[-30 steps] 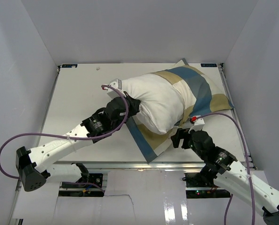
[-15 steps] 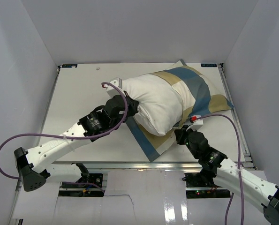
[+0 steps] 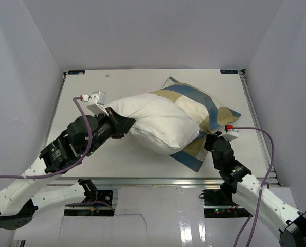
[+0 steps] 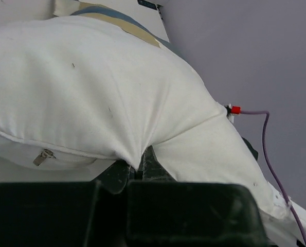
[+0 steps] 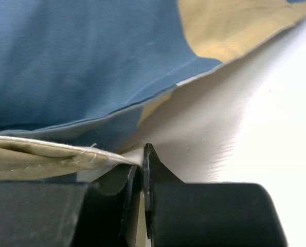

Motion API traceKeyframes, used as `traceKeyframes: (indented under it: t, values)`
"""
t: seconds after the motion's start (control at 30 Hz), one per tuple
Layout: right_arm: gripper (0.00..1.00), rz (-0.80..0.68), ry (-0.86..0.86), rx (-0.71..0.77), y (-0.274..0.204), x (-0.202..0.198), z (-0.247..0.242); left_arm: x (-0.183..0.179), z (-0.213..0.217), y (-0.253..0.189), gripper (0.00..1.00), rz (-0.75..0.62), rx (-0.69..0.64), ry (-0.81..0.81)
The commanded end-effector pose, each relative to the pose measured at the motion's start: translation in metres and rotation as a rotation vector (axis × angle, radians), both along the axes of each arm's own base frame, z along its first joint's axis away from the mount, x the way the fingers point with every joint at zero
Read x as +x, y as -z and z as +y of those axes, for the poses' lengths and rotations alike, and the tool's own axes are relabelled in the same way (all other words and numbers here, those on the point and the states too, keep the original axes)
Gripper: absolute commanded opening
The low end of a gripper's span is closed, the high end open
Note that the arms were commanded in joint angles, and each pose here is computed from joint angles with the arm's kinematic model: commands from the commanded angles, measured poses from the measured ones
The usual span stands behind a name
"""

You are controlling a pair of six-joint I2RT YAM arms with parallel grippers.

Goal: Remove the pillowcase from the pillow

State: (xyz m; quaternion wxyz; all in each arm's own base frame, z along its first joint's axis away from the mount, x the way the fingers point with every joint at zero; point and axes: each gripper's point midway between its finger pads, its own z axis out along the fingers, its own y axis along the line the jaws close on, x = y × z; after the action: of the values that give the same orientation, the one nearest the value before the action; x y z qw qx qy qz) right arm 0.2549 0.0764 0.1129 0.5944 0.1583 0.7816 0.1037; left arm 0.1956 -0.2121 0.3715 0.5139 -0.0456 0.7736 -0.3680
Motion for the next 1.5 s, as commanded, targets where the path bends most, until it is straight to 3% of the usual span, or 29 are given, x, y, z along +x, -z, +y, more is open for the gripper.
traceKeyframes:
  t: [0.0,0.1,0.13,0.3,0.43,0.53,0.63,0.73,0.9,1.13,1.27,1.4,1.47]
  values:
    - [0.08,0.03,0.117,-0.055,0.002,0.006,-0.026,-0.011,0.001,-0.017,0.0,-0.051,-0.036,0.065]
    - [0.12,0.06,-0.009,-0.075,-0.014,0.011,-0.005,-0.023,-0.014,0.017,0.0,0.002,-0.01,0.165]
    - [0.24,0.089,-0.045,-0.099,-0.016,0.007,-0.002,-0.026,-0.018,0.024,0.0,0.008,-0.011,0.192]
    - [0.65,0.066,-0.34,-0.076,-0.063,-0.023,0.032,-0.023,-0.022,0.111,0.0,0.113,0.06,0.174]
    - [0.8,-0.06,-0.522,-0.052,-0.113,-0.041,0.054,-0.029,-0.039,0.151,0.0,0.128,0.029,0.247]
    - [0.81,-0.106,-0.651,-0.124,-0.129,-0.032,0.076,-0.032,-0.043,0.179,0.0,0.167,0.024,0.256]
    - [0.8,-0.144,-0.757,-0.196,-0.152,-0.018,0.098,-0.034,-0.047,0.194,0.0,0.177,0.0,0.274]
    - [0.79,-0.074,-0.789,-0.262,-0.145,0.015,0.116,-0.036,-0.051,0.201,0.0,0.193,0.003,0.29]
    - [0.78,-0.143,-0.864,-0.322,-0.159,0.05,0.145,-0.035,-0.053,0.206,0.0,0.198,0.022,0.293]
    - [0.74,-0.041,-0.966,-0.341,-0.109,0.09,0.183,-0.032,-0.055,0.192,0.0,0.157,0.024,0.296]
    - [0.49,0.024,-0.771,-0.394,-0.099,0.135,0.17,-0.03,-0.055,0.171,0.0,0.128,0.02,0.299]
    - [0.08,0.07,-0.461,-0.45,-0.104,0.197,0.125,-0.035,-0.05,0.143,0.0,0.103,-0.026,0.3]
    - [0.08,0.105,-0.36,-0.424,-0.1,0.222,0.098,-0.038,-0.046,0.122,0.0,0.079,-0.071,0.295]
